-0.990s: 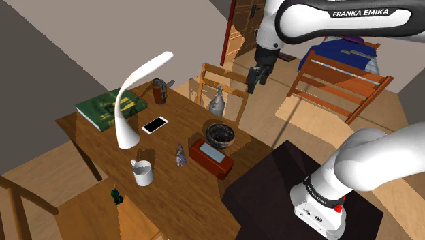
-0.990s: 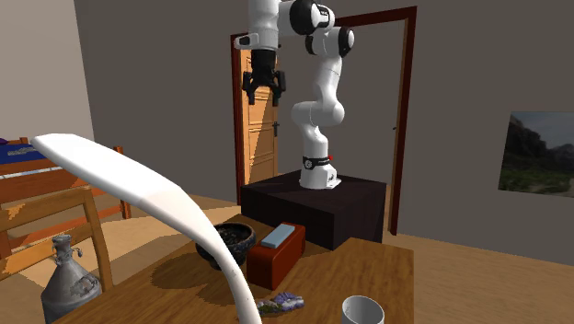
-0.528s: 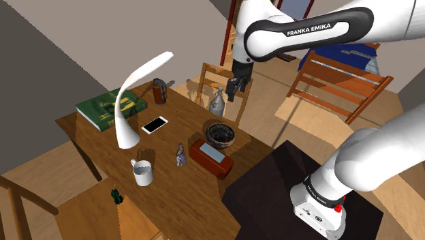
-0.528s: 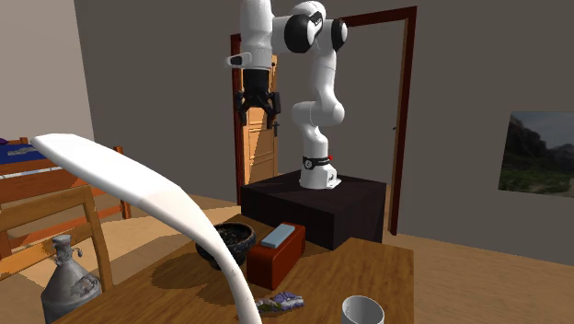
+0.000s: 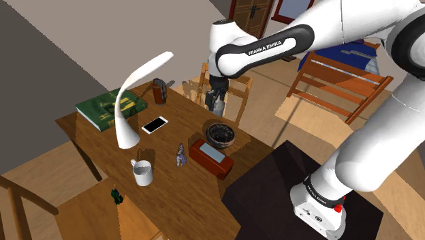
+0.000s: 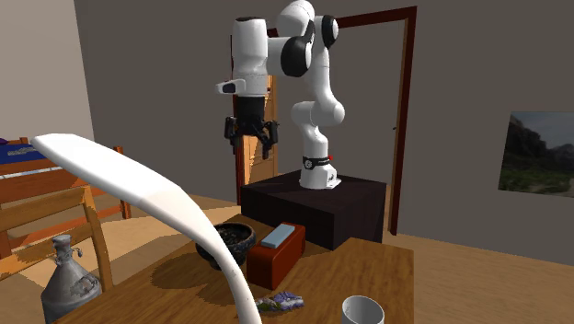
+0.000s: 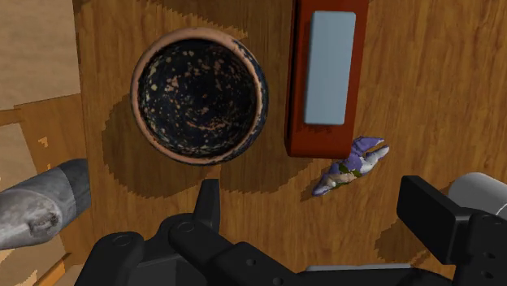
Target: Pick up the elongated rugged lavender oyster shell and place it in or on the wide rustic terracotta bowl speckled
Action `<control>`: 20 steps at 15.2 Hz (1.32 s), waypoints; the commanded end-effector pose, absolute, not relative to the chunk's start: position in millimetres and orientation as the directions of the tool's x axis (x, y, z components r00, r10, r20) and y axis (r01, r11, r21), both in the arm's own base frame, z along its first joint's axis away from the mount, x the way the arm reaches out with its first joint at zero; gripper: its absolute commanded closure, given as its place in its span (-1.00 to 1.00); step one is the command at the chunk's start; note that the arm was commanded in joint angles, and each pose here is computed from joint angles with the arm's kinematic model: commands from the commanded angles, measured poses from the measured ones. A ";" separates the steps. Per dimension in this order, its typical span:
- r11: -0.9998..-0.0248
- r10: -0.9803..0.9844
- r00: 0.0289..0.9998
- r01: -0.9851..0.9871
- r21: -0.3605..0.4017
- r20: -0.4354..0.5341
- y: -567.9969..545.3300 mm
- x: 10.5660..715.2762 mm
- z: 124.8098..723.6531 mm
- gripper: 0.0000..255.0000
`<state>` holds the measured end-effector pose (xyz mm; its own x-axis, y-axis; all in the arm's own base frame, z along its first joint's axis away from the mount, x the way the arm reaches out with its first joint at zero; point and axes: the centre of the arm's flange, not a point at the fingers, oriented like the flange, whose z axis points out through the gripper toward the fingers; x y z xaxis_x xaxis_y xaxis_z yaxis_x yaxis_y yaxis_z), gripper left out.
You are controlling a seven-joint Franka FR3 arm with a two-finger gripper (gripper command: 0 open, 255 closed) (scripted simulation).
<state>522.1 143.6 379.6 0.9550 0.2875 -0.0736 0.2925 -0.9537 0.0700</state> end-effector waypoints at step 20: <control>-0.881 0.455 0.881 0.466 0.082 -0.127 263.6 662.0 179.1 -1.00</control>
